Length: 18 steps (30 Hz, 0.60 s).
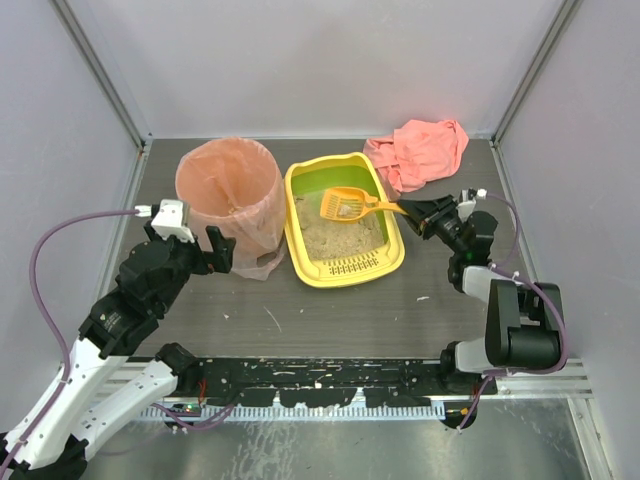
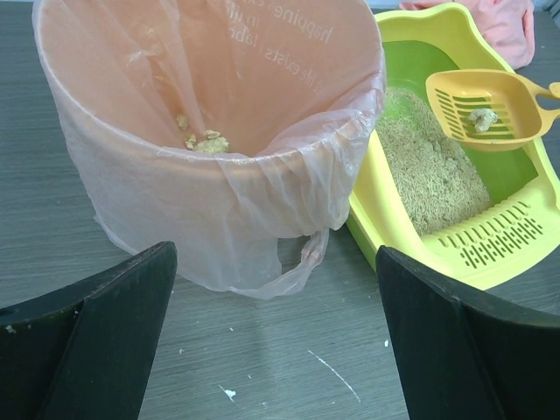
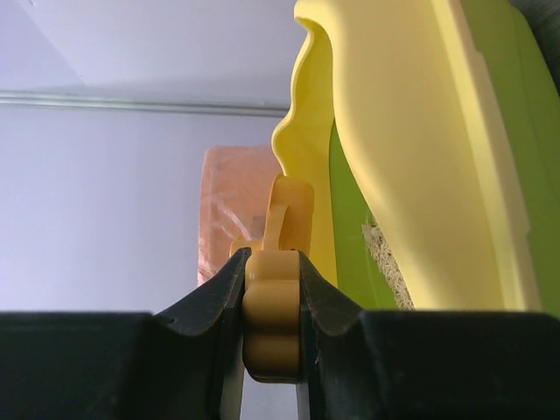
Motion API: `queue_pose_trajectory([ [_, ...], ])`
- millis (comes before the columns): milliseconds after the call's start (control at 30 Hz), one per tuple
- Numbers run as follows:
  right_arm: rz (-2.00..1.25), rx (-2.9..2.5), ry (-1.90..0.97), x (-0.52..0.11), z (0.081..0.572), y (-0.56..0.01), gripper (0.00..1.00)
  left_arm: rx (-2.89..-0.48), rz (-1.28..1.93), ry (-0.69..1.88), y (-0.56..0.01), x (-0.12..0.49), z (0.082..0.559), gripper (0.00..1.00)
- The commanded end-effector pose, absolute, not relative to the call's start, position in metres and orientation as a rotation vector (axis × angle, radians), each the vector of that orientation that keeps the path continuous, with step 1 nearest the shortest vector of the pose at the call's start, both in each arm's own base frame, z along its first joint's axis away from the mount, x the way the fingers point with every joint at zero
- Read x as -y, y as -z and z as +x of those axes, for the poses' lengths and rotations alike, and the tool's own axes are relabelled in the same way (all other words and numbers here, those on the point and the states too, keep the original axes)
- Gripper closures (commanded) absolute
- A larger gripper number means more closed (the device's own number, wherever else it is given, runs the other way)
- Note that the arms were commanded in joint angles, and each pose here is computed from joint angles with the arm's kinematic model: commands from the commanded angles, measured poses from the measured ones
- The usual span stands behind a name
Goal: Clean the litter box
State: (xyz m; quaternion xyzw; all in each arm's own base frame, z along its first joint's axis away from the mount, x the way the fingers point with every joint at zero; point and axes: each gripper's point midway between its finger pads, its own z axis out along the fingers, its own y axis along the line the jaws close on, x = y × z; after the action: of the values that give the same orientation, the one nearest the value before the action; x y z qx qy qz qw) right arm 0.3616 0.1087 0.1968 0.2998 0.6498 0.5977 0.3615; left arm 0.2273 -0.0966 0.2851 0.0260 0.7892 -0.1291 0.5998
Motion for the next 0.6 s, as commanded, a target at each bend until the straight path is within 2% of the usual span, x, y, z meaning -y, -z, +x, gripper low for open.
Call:
queue_pose_trajectory([
  [0, 0.614, -1.622, -1.510, -0.114, 0.361, -0.231, 0.99, -1.749, 0.016, 0.328, -0.309, 0.096, 0.231, 0.02],
  [100, 0.735, -1.575, -1.471, -0.090, 0.363, -0.224, 1.00, -1.759, 0.021, 0.330, -0.310, 0.096, 0.230, 0.02],
  [200, 0.564, -1.639, -1.530, -0.126, 0.358, -0.236, 1.00, -1.751, 0.009, 0.325, -0.307, 0.095, 0.232, 0.02],
  [333, 0.749, -1.559, -1.480, -0.086, 0.360, -0.223, 0.99, -1.764, 0.016, 0.337, -0.309, 0.097, 0.231, 0.02],
  [467, 0.565, -1.637, -1.571, -0.131, 0.348, -0.236, 0.99, -1.743, -0.004, 0.329, -0.305, 0.094, 0.232, 0.02],
  [567, 0.718, -1.593, -1.455, -0.091, 0.352, -0.225, 0.99, -1.757, 0.004, 0.329, -0.306, 0.094, 0.230, 0.02],
])
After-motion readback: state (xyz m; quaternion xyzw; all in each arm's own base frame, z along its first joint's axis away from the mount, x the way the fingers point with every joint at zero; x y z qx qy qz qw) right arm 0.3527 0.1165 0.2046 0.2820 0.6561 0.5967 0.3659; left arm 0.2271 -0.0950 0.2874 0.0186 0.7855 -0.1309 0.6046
